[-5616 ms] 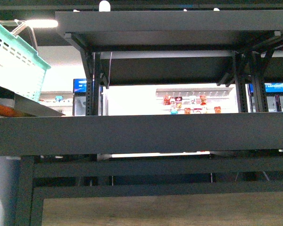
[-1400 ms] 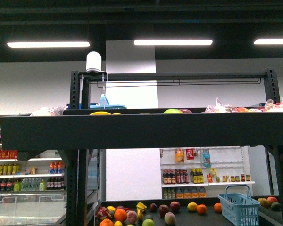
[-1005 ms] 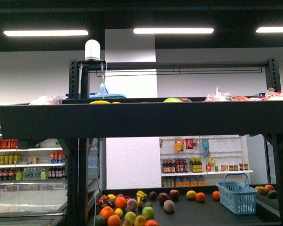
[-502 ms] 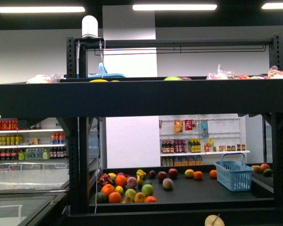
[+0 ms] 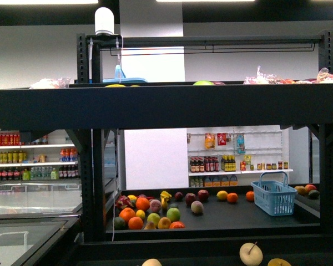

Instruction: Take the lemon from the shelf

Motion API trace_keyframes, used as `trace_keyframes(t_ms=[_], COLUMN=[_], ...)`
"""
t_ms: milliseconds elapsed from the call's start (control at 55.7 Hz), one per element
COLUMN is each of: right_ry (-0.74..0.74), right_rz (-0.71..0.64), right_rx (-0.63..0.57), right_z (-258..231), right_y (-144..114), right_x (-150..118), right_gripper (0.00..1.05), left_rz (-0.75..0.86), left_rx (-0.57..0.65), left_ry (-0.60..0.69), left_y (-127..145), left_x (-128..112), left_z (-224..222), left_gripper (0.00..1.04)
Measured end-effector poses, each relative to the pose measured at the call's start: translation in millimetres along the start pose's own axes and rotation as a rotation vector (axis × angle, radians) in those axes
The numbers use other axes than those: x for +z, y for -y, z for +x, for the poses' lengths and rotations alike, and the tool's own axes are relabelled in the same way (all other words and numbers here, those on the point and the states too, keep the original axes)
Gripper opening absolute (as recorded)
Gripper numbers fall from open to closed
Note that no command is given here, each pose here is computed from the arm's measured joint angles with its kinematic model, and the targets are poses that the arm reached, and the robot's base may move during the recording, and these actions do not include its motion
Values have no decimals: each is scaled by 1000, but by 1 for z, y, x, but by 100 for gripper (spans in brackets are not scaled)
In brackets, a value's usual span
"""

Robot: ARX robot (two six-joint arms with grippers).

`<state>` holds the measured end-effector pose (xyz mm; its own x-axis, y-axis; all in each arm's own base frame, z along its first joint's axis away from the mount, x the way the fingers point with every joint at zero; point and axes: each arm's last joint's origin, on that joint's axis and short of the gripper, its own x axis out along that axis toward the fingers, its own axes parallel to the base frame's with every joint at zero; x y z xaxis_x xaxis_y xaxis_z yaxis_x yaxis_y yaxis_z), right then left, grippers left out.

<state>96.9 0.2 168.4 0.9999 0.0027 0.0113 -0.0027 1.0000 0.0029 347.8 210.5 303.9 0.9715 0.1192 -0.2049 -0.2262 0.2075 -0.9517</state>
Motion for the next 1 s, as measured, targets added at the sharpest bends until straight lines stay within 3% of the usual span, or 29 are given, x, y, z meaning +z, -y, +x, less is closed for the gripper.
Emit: trace_keyframes(t_ms=[538,1005], right_ry=[0,0], right_rz=[0,0], right_rx=[0,0], right_z=[0,0], right_y=[0,0], right_x=[0,0], right_gripper=[97,97], left_rz=[-35,-3], left_rx=[25,58], left_ry=[-4,-2], left_y=[-9,-14], left_x=[-6,-16], left_z=[53,58], left_gripper=[97,19])
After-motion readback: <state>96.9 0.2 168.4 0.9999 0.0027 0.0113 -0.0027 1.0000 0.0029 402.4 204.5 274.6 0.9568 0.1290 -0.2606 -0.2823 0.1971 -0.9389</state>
